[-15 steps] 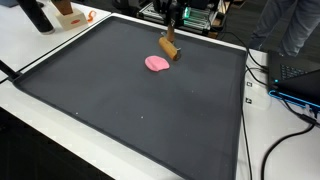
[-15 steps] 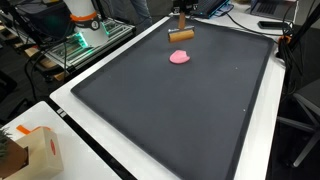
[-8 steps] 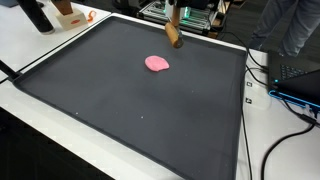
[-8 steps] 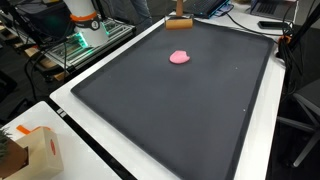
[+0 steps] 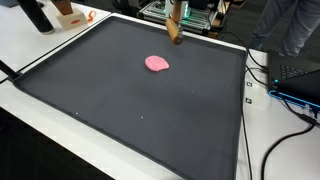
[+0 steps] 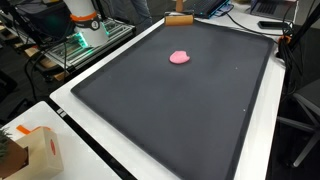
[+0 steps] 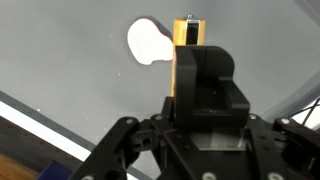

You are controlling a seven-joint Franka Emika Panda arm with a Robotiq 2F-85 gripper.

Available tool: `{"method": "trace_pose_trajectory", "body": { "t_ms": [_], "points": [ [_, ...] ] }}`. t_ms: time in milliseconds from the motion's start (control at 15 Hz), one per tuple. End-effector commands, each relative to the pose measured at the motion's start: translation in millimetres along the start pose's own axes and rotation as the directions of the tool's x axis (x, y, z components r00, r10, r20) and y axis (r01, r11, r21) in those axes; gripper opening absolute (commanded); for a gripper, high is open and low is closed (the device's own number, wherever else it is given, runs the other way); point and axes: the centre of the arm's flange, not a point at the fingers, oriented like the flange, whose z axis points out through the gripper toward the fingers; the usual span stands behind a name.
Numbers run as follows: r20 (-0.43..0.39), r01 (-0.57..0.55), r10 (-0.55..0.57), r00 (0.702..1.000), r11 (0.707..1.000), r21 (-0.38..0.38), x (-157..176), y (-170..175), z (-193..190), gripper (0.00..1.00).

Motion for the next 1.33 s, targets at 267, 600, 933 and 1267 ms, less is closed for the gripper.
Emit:
{"method": "trace_pose_trajectory", "body": {
  "t_ms": [267,600,933,1267],
  "points": [
    [-0.049,-0.057,0.056,0.997,0.998,-0.008,6,18,-19,0.24],
    [-0.126,-0.178,0.181,0.975,0.983,0.04,7,70,-52,0.24],
    [-0.132,-0.318,0.33,0.935,0.942,0.104,-11,125,-53,0.24],
    [-0.093,-0.413,0.429,0.898,0.898,0.152,-40,168,-23,0.24]
  ]
}}
